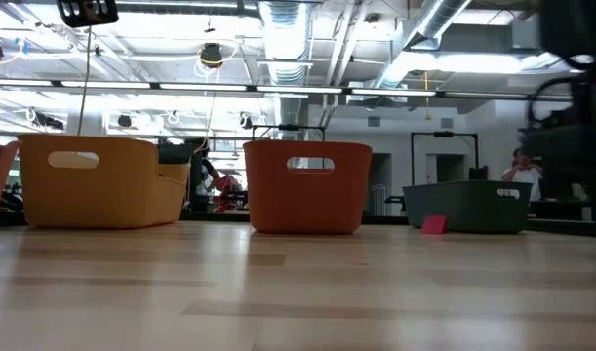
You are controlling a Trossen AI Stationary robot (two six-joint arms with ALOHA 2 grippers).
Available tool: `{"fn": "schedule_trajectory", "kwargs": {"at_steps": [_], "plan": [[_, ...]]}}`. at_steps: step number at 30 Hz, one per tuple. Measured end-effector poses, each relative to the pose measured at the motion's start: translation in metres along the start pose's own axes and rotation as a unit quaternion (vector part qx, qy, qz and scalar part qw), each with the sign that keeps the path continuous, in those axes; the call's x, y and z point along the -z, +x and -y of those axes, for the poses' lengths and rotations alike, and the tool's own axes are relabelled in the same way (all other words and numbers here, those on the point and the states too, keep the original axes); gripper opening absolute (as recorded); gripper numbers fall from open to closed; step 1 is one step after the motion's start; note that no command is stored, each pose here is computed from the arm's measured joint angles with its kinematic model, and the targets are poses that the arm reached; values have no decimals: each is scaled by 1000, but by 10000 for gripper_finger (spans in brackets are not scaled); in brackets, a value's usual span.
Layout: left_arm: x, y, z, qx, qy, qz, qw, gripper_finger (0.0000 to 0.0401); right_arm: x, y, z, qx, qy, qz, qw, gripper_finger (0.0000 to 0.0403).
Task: Sort blocks
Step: Put the blue game piece into the yellow bin
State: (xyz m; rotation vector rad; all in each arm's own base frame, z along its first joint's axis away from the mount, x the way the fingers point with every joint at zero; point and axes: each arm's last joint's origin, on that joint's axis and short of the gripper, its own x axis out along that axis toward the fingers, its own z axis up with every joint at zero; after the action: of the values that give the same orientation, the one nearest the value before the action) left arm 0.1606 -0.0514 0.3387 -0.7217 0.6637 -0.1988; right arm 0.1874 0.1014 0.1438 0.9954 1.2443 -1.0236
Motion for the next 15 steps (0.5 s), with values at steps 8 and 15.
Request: {"fn": "schedule_trajectory", "kwargs": {"at_steps": [8, 15], "plan": [[3, 0, -4, -21, -5, -15, 1000, 267, -35, -14, -13, -50, -57, 18, 997, 92], [0, 0, -7, -72, -3, 36, 997, 267, -74, -49, -40, -244, -168, 104, 950, 112]]}}
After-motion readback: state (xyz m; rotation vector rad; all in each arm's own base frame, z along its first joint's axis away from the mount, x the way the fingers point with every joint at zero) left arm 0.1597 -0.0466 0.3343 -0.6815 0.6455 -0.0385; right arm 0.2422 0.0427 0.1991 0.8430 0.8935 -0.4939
